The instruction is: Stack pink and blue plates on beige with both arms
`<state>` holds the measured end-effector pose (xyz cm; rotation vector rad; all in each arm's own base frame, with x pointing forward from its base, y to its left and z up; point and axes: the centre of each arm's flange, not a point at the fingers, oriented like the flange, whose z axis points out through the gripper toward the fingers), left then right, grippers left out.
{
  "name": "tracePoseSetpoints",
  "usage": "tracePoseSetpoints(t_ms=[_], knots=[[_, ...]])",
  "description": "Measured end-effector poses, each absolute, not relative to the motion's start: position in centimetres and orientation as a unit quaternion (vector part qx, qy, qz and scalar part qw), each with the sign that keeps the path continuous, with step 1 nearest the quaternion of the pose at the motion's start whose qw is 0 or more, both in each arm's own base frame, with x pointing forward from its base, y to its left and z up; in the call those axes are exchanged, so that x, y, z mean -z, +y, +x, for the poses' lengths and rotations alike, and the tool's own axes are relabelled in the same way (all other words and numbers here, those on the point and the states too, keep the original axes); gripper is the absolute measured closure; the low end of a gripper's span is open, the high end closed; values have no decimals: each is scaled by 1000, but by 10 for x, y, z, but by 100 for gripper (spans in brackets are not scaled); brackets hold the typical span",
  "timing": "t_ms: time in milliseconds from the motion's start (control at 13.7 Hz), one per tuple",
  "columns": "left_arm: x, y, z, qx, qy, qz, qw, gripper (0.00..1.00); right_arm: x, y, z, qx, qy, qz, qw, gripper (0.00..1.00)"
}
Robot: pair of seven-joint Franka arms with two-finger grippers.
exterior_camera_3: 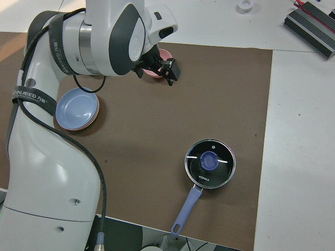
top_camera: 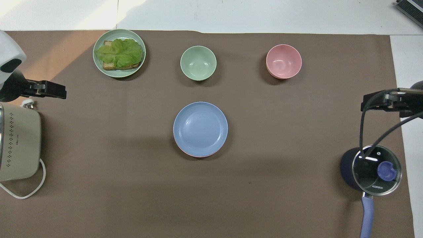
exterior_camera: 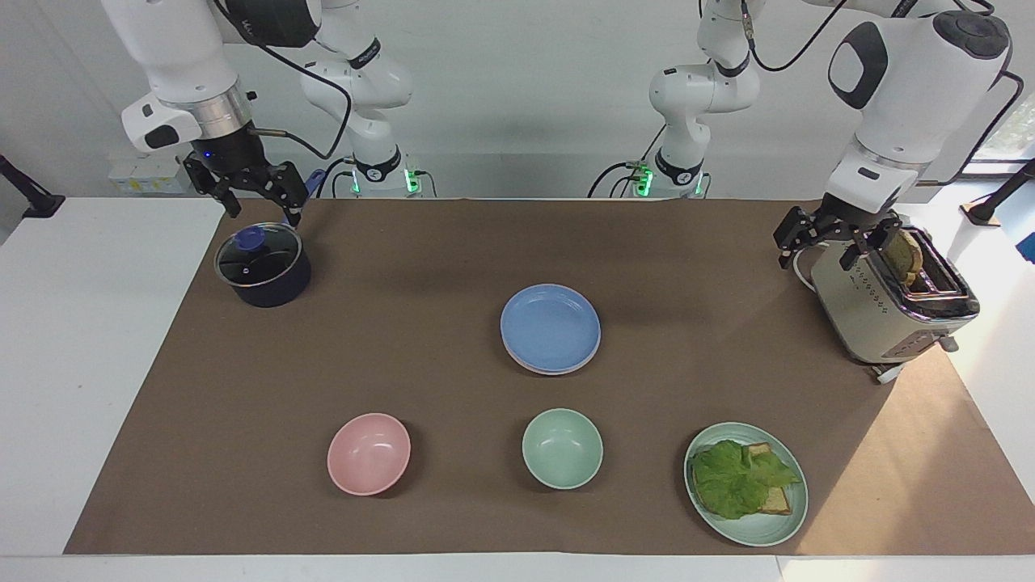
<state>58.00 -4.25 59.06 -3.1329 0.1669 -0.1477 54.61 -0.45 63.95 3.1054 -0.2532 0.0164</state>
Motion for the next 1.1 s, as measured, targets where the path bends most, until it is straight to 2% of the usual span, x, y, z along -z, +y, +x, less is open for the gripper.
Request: tracePoseSetpoints(t_ms=[1098], knots=[[-591, -32, 581, 47, 44, -998, 1, 0, -641, 9, 551, 13, -57, 998, 14, 0]])
